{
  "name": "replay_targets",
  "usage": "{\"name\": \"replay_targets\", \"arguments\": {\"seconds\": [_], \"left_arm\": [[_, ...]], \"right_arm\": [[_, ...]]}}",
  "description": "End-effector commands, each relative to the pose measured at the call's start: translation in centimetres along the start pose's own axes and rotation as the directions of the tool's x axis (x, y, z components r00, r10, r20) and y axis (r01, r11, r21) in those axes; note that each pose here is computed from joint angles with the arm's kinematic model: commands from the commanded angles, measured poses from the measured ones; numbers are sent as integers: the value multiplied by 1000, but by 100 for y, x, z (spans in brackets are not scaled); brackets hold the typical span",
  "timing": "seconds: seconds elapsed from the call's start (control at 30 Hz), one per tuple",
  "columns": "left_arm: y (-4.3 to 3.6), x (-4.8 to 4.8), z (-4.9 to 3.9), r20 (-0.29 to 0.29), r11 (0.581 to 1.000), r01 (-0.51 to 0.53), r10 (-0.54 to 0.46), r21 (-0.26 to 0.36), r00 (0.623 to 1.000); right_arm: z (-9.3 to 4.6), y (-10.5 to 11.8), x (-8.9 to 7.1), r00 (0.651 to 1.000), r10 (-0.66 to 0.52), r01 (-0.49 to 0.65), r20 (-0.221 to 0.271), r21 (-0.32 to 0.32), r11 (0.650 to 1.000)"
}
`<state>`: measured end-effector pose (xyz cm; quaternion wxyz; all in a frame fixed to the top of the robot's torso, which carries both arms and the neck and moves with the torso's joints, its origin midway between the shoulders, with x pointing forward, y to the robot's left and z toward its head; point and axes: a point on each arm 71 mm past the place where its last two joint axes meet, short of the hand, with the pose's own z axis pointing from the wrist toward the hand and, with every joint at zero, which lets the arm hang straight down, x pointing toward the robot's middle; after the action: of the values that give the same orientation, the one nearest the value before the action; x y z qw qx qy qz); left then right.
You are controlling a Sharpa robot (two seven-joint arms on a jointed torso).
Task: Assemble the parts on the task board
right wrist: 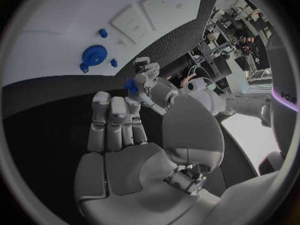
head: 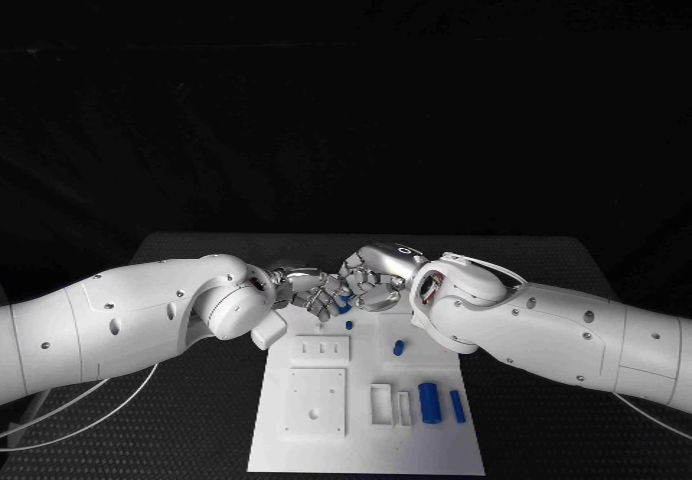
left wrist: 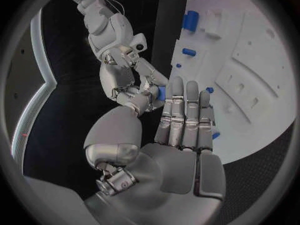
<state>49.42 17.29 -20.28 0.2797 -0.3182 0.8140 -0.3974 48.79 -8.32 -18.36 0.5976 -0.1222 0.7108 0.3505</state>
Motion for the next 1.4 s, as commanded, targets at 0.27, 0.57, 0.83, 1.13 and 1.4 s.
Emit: {"name": "replay_targets", "arguments": {"seconds": [0.27,0.57,0.83,1.13,1.4], "left_arm": [[-26,-43,-4,41,1000,5,-6,31,999],[-15,-54,-4,43,1000,-4,3,21,999],[30,-82,0,33,997,-69,70,-30,997],[86,-158,13,24,981,-173,176,-92,984],[84,-296,74,98,910,-375,395,-179,913]], "right_arm": [[8,-9,16,999,52,-52,-13,-1,999],[-10,-86,-15,997,79,-79,13,14,997],[-86,-241,-83,994,90,-92,61,39,995],[-235,-660,-202,985,119,-135,121,128,983],[-336,-981,-366,968,162,-200,193,199,959]]}}
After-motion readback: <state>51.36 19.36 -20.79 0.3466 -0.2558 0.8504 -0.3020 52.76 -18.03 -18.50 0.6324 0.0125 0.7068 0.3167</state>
